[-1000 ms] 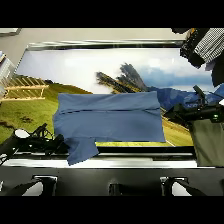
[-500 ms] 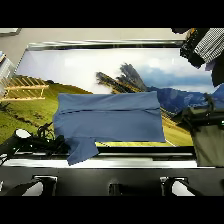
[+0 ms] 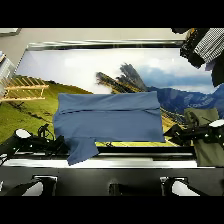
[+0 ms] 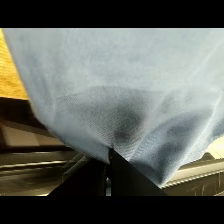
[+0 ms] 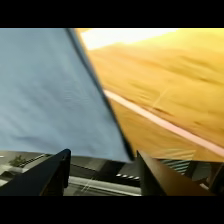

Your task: Fold the clothes and pants, and hang the long-sleeved shirts on hangers.

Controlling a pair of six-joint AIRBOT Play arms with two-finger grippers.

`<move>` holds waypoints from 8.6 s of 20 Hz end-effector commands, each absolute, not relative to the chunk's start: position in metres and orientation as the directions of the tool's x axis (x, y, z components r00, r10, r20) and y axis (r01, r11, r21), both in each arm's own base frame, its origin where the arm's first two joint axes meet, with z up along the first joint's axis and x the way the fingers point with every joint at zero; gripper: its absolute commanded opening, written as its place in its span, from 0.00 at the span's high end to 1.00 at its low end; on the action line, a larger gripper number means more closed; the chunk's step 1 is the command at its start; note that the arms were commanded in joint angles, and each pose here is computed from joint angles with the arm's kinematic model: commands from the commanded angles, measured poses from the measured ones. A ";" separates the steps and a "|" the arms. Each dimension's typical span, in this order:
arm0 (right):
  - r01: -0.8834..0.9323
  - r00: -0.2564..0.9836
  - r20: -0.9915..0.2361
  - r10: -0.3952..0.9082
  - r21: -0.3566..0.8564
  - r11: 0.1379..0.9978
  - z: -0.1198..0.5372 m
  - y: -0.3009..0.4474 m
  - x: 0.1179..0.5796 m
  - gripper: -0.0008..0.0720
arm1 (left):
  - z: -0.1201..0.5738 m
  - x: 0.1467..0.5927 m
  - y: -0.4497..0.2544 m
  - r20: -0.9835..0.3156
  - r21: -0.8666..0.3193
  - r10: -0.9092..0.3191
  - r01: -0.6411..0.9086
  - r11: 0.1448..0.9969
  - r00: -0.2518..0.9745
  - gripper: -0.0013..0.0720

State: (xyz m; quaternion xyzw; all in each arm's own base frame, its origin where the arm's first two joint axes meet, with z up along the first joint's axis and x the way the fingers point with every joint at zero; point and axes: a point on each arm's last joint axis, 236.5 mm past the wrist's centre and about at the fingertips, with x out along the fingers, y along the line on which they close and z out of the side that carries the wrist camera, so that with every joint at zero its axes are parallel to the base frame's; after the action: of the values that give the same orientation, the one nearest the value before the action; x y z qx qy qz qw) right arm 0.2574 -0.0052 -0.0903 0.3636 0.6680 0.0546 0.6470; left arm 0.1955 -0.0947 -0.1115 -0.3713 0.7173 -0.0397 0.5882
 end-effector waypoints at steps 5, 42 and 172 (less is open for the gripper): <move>0.414 0.140 -0.799 0.585 0.584 0.698 -0.111 0.011 0.250 0.45 | -0.111 0.196 -0.095 -0.813 -0.495 -0.581 -0.489 0.719 -0.032 0.96; 0.242 0.321 -0.866 0.384 0.467 0.850 -0.041 0.021 0.431 0.95 | -0.028 0.449 -0.042 -0.865 -0.496 -0.498 -0.248 0.832 0.061 0.97; 0.097 0.245 -0.763 0.599 0.634 0.768 -0.010 0.081 0.422 0.39 | 0.192 0.416 -0.074 -0.813 -0.485 -0.457 0.014 0.874 0.361 0.96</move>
State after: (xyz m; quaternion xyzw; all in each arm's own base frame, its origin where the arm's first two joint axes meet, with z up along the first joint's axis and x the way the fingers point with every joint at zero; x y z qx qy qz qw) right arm 0.4300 0.0890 0.0360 0.2835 0.5664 0.1686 0.7552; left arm 0.4163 -0.0738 0.1921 -0.2069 0.5465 -0.1445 0.7985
